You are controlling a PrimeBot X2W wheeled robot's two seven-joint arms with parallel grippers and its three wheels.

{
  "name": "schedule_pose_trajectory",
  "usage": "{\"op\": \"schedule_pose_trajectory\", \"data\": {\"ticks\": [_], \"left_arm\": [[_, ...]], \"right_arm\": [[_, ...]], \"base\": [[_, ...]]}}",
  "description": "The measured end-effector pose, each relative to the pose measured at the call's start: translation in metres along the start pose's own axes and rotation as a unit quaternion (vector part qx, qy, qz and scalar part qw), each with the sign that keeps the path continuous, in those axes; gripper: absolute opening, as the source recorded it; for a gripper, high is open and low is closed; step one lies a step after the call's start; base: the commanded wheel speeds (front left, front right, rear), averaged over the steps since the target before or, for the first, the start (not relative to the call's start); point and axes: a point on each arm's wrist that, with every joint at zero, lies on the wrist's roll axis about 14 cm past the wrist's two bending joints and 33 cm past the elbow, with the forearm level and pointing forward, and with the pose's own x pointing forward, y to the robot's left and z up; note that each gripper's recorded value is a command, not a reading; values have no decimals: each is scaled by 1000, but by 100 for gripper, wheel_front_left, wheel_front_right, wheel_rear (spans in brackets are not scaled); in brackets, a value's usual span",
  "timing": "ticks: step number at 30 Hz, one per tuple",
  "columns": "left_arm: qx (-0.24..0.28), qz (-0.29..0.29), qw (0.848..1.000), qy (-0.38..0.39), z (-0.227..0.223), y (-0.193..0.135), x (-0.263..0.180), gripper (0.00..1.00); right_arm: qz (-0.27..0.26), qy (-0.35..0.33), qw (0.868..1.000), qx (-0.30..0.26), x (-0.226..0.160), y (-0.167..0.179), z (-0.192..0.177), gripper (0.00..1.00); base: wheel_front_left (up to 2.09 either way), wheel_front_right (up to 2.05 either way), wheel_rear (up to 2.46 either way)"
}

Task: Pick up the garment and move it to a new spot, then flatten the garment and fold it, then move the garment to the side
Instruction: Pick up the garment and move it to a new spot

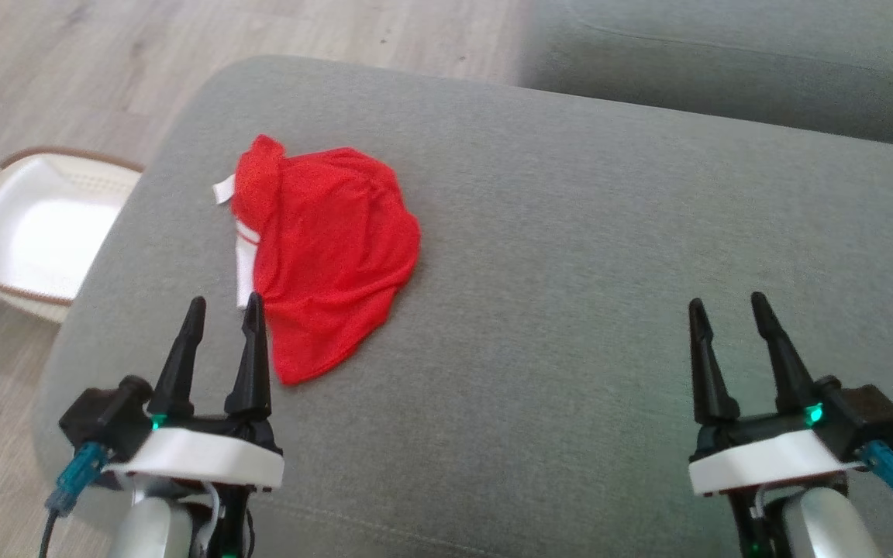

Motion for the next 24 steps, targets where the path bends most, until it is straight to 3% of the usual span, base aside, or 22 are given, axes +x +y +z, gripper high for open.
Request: {"op": "schedule_pose_trajectory", "data": {"ticks": [6,14,24], "left_arm": [[9,26,1000,-4,4,17,-11,100],[15,41,999,20,-10,27,-14,100],[83,21,994,71,-36,38,41,100]], "right_arm": [[38,9,999,13,9,25,-7,100],[48,19,998,22,13,31,-15,100],[18,6,1000,13,39,0,-16,100]], "base": [[0,0,0],[0,0,0],[0,0,0]]}}
